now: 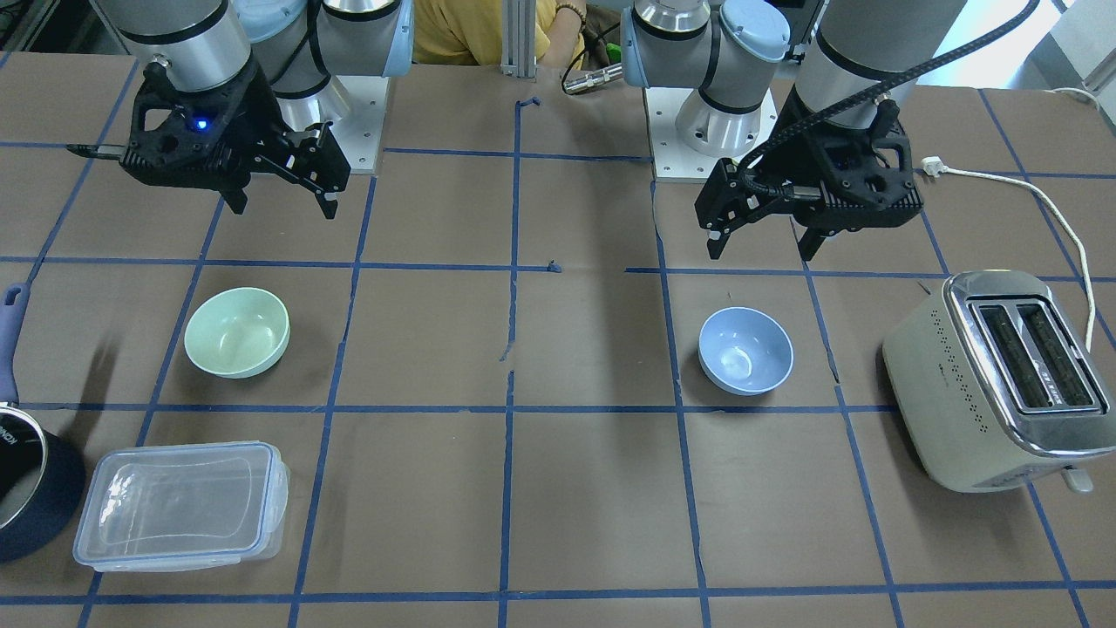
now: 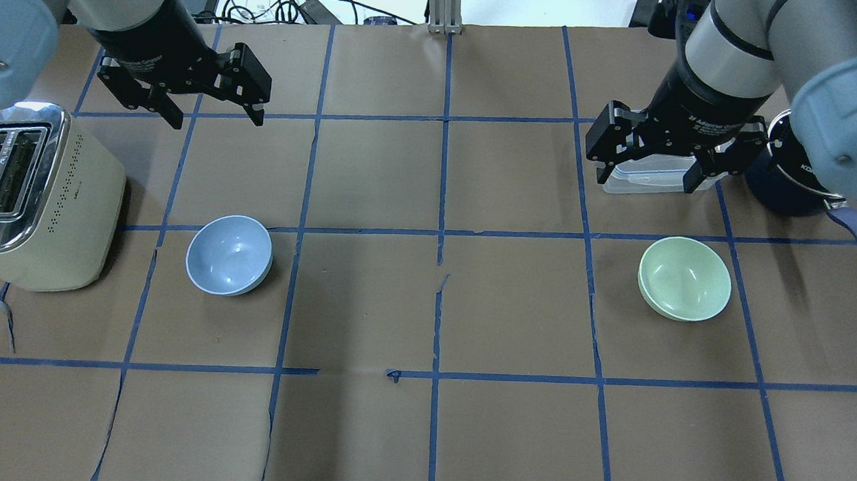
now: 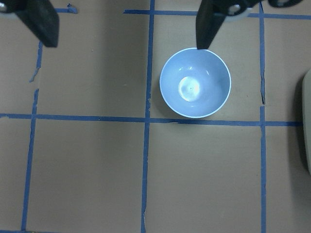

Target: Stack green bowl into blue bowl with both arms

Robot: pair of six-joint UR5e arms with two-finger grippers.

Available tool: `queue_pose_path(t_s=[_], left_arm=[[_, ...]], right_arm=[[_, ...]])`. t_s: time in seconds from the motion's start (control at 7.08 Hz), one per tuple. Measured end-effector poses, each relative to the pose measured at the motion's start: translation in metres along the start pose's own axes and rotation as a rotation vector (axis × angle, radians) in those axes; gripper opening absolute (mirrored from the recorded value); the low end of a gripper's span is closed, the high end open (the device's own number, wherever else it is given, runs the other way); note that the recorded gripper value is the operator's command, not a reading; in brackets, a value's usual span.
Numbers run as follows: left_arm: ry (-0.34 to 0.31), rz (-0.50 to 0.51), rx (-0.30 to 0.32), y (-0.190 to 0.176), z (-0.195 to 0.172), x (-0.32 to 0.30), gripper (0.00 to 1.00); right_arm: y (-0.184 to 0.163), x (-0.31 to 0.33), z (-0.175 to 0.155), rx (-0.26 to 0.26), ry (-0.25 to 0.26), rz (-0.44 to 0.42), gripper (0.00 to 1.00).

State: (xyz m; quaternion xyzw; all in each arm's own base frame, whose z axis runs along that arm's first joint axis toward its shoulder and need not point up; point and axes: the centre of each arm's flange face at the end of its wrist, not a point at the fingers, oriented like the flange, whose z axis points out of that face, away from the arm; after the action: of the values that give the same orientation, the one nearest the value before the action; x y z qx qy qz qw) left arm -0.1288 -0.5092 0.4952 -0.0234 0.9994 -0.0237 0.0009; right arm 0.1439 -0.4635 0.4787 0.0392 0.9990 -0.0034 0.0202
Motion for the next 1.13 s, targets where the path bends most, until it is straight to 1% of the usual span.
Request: queue_pose_path(t_s=[0.28, 0.57, 0.85, 1.13], left_arm=[[0.000, 0.000, 0.001, -0.0007, 0.0010, -0.0002, 1.00], [-0.002, 0.015, 0.002, 0.0004, -0.0002, 0.0001, 1.00], [-0.001, 0.053, 0.001, 0.0005, 0.0000, -0.0003, 1.00], [-0.006, 0.057, -0.001, 0.0001, 0.0000, -0.0027, 1.00]], right_arm=[[0.0034, 0.0018, 0.0003, -0.018, 0.013, 0.002, 1.00], [0.0055, 0.0046, -0.0011, -0.022, 0.030, 0.005, 1.00], [0.0051, 0.0063, -0.0012, -0.024, 0.028, 0.007, 1.00], [0.0037, 0.0100, -0.0010, -0.026, 0.024, 0.015, 1.00]])
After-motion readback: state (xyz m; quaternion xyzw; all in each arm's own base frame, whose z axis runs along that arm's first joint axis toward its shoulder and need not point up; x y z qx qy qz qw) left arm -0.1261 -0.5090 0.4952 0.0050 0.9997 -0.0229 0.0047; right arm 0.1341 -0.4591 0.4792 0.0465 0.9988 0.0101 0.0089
